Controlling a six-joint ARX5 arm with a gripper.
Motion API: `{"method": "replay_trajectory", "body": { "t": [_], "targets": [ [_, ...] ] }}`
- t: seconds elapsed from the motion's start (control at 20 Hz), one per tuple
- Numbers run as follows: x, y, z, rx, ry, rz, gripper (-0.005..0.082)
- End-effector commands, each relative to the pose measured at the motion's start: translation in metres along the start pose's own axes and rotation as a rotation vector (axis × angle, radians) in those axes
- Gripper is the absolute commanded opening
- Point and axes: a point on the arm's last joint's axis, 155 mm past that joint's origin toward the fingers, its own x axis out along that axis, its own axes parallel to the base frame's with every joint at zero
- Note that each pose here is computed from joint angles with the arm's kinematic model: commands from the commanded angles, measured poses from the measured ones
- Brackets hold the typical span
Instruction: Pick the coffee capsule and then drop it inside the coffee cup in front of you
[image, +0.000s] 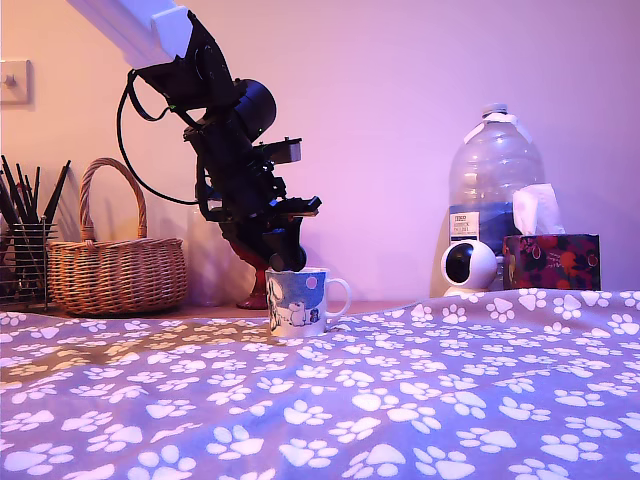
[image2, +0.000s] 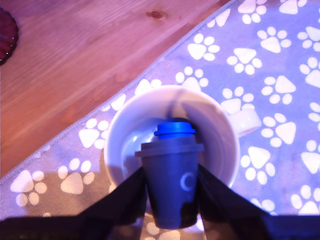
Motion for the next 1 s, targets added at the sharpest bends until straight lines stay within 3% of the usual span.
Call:
{"method": "replay_trajectory", "body": {
  "t": [0.0,0.05,0.1,0.6,0.7,0.9,0.95],
  "targets": [
    [0.009,-0.002,-0.001,0.003,-0.002,-0.023,0.0368],
    [0.008,-0.003,0.001,0.003,-0.006,-0.03,0.051],
    [0.006,-0.004,0.003,0.004,-0.009,-0.035,0.0565],
    [-0.002,-0.007,0.006,0.001,0.003,-0.05,0.0553],
    [-0.009,-0.012,0.002,-0.003,0.024,-0.066,0.0444],
    [-0.032,-0.027,0.004,-0.012,0.035,-0.121,0.002],
    [-0.039,-0.029,0.004,-0.013,0.04,-0.126,-0.0026]
  ]
}}
